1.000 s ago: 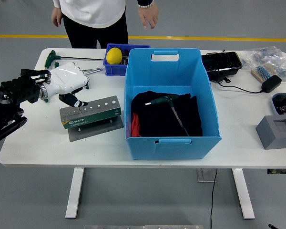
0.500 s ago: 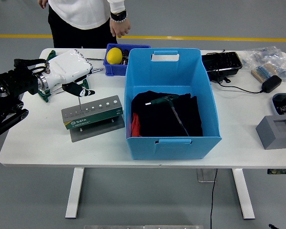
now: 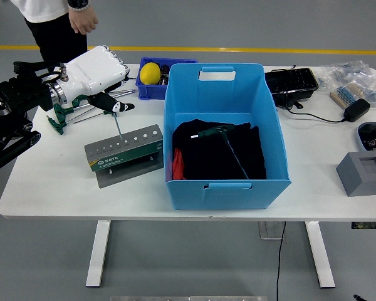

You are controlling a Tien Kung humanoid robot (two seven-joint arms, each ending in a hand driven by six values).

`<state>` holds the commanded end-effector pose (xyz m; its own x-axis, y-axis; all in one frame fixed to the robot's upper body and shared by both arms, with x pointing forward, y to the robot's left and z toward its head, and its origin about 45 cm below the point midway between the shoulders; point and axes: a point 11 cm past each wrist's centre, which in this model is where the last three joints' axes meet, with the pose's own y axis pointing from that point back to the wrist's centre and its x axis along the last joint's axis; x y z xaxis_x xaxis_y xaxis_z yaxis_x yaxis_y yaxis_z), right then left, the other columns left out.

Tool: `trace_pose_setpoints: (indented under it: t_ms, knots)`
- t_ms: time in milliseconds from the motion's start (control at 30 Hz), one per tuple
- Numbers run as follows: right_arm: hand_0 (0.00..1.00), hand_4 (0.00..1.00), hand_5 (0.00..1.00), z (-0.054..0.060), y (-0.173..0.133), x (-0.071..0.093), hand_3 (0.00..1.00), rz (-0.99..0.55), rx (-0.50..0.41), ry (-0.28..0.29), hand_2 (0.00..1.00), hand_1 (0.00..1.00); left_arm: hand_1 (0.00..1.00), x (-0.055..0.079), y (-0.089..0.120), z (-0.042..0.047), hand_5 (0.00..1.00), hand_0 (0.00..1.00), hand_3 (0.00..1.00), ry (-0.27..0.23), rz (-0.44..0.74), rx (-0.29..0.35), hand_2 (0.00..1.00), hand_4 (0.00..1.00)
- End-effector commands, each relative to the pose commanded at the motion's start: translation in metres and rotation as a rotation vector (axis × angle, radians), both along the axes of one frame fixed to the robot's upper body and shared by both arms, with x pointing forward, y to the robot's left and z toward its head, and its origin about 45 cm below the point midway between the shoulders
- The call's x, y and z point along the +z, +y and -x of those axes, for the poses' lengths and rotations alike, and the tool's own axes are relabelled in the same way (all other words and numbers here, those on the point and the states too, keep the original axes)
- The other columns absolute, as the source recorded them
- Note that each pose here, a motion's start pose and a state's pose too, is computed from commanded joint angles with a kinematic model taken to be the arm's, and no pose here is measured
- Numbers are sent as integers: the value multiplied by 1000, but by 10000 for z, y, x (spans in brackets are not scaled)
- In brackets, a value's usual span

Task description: Lift tool from toolbox,place it in box,lift tool from toolbox,place it in box

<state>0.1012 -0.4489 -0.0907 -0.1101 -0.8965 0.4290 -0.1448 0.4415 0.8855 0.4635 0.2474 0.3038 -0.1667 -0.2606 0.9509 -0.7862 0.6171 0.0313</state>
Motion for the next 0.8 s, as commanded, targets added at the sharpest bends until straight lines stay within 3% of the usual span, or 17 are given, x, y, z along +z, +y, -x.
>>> trace_pose_setpoints:
  t_ms: [300,567,667,800]
  knots:
    - [620,833,695,5,-6,1,571,2,2,3,675,595,2,280,-228,-16,568,153,26,-51,42,-46,24,781]
    - [619,834,695,-7,-9,5,572,4,6,3,674,595,2,498,-738,-9,567,153,25,-83,174,-121,24,779]
    - [620,834,695,-13,-10,8,572,4,5,2,676,595,2,486,-938,4,565,153,27,-73,213,-145,25,778]
    - [620,834,695,-31,-18,15,572,6,9,0,676,595,2,277,-1168,25,565,153,27,-16,231,-154,25,778]
